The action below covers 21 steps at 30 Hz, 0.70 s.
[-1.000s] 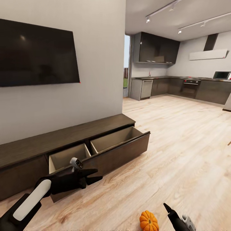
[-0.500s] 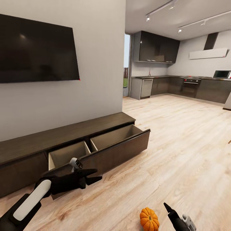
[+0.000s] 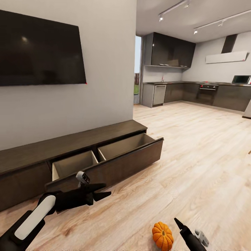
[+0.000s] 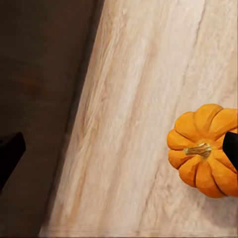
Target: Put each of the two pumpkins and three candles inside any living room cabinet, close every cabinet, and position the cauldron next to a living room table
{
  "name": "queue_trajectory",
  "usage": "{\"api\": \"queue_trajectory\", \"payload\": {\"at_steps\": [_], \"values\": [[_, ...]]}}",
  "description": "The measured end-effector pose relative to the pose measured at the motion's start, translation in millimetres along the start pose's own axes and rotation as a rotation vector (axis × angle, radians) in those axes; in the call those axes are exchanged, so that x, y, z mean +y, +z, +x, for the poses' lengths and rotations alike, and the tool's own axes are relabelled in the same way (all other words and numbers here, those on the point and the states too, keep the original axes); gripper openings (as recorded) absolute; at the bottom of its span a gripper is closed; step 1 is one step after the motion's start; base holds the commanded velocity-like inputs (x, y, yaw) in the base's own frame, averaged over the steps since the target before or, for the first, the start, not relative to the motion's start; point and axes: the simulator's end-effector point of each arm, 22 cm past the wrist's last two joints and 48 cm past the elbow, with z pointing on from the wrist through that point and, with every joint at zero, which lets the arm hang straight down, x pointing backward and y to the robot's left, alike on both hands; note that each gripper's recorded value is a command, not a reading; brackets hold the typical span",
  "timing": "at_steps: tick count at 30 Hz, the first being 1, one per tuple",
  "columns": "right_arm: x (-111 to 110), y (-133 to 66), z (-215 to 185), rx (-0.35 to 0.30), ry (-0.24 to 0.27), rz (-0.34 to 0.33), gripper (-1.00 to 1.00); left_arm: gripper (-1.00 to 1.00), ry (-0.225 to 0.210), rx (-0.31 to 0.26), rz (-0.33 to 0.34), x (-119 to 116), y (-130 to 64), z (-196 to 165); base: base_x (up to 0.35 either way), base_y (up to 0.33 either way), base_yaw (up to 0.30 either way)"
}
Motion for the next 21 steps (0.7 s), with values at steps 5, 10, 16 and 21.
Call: {"api": "queue_trajectory", "payload": {"at_steps": [5,10,16,21], "values": [[2.2,1.7,28.4,0.11,0.016,-0.054,1.0,1.0,0.001,-0.002,-0.001,9.6,-2.7,5.6,0.0,0.0,0.0],[-12.1,0.6,48.7,0.203,0.094,-0.021,1.0,1.0,-0.014,-0.007,-0.009,22.9,-6.1,8.4,0.0,0.0,0.0],[-49.4,16.5,8.2,0.167,0.042,0.206,1.0,1.0,-0.044,-0.016,-0.021,37.9,-9.8,6.8,0.0,0.0,0.0],[-60.1,23.5,-10.8,0.138,0.01,0.294,1.0,1.0,-0.077,-0.027,-0.034,53.0,-13.4,5.7,0.0,0.0,0.0]]}}
